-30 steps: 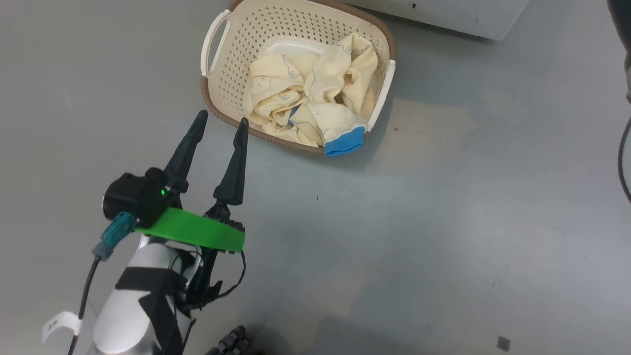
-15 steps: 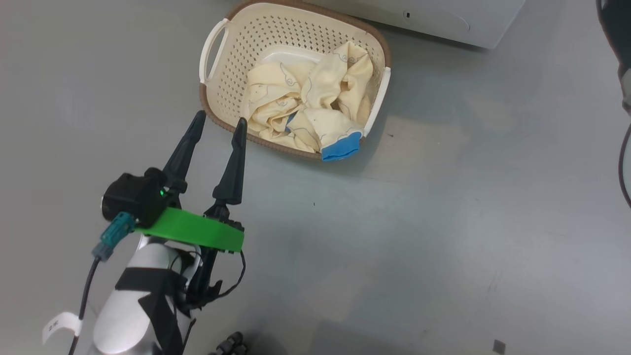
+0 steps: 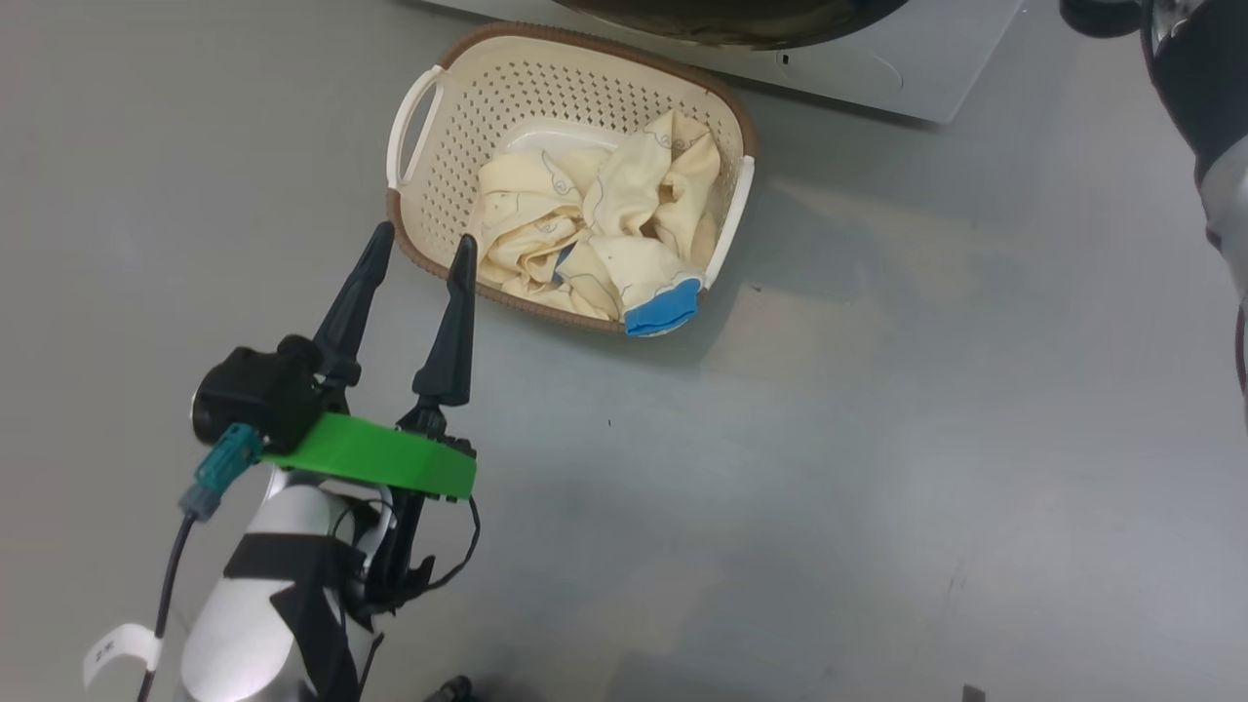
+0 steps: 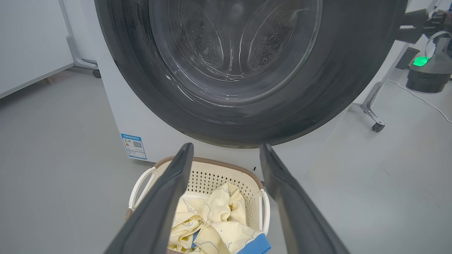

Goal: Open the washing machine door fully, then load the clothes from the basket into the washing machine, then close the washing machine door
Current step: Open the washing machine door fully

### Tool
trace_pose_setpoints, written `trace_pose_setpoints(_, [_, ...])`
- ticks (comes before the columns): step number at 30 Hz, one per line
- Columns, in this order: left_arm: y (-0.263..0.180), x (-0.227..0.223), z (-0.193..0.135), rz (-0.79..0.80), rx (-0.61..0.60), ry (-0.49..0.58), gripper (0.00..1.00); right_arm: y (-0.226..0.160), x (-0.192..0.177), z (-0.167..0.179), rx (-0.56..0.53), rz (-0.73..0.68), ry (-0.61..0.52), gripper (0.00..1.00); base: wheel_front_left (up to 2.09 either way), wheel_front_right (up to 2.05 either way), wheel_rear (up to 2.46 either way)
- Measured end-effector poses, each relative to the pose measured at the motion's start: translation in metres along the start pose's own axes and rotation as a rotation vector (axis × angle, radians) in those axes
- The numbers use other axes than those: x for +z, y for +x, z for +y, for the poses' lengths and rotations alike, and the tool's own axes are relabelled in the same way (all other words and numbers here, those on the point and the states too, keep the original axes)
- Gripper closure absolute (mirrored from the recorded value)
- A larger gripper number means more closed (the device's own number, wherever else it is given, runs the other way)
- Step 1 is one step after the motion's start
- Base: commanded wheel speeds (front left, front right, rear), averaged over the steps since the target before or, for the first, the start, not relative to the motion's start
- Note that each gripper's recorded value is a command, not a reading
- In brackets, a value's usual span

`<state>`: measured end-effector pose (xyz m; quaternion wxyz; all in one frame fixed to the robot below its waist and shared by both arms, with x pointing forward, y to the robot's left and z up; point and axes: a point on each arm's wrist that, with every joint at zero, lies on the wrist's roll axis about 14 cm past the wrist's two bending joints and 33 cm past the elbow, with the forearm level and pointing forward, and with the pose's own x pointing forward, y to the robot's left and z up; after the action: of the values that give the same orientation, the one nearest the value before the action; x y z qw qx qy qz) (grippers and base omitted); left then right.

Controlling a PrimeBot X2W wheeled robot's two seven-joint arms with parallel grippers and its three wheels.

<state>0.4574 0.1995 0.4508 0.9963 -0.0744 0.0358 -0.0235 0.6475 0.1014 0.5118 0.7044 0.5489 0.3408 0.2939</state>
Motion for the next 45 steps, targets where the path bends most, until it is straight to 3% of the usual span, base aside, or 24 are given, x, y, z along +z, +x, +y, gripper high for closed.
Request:
trace_pose_setpoints(29, [-0.025, 0.02, -0.012, -0.047, -0.015, -0.001, 0.0, -0.033, -0.073, 0.003, -0.045, 0.178, -0.044, 1.0, 0.0, 0.0, 0.0])
trace_pose_setpoints(45, [-0.041, 0.024, -0.013, -0.057, -0.008, 0.003, 0.0, -0.047, -0.136, 0.011, -0.029, 0.342, -0.084, 1.0, 0.0, 0.0, 0.0])
